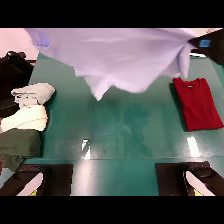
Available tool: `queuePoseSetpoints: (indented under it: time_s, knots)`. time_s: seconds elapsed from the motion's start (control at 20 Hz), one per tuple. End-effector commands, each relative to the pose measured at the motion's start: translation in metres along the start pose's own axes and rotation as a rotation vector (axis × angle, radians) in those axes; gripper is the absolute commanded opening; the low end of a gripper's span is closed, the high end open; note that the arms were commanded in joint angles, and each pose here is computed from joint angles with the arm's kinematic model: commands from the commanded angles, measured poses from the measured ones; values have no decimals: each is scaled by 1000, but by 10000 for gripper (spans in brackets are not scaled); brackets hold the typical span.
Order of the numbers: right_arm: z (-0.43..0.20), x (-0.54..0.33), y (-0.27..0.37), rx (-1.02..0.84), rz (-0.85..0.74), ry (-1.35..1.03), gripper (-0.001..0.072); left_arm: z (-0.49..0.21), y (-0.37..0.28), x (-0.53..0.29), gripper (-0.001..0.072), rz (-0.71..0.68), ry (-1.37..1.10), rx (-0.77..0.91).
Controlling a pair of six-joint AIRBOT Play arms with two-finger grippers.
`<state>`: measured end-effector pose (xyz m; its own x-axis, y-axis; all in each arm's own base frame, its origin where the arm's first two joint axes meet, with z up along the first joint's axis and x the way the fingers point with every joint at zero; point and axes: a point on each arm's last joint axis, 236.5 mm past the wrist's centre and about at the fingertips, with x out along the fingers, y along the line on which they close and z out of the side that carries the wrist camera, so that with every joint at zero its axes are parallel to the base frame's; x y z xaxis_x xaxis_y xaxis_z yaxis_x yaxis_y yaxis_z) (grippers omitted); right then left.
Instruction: Fold the shirts.
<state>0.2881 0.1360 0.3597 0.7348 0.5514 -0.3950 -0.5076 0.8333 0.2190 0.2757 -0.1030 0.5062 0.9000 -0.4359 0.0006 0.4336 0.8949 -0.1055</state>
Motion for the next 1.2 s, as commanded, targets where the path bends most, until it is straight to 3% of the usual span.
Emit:
queuePoseSetpoints:
  time_s: [0.0, 0.2, 0.55, 0.65, 0.95, 1.05, 1.15]
  knots:
    - [-12, -15, -3, 38, -37, 17, 13, 6, -8, -18, 22, 4, -12, 26]
    - [-97, 48, -8, 190, 37, 300, 13, -78, 26, 38, 23, 15, 230, -72]
    - [-236, 166, -39, 318, 12, 657, 22, -317, 84, 104, 23, 51, 778, -313]
    - [-244, 187, -43, 358, 17, 658, 295, -362, 97, 112, 23, 67, 860, -333]
    - [-220, 185, -90, 434, -64, 540, 315, -387, 123, 133, 23, 127, 859, -330]
    - [-219, 173, -111, 456, -97, 535, 450, -388, 122, 132, 24, 124, 867, -331]
    - [-229, 169, -136, 511, -139, 554, 470, -388, 122, 133, 23, 125, 864, -331]
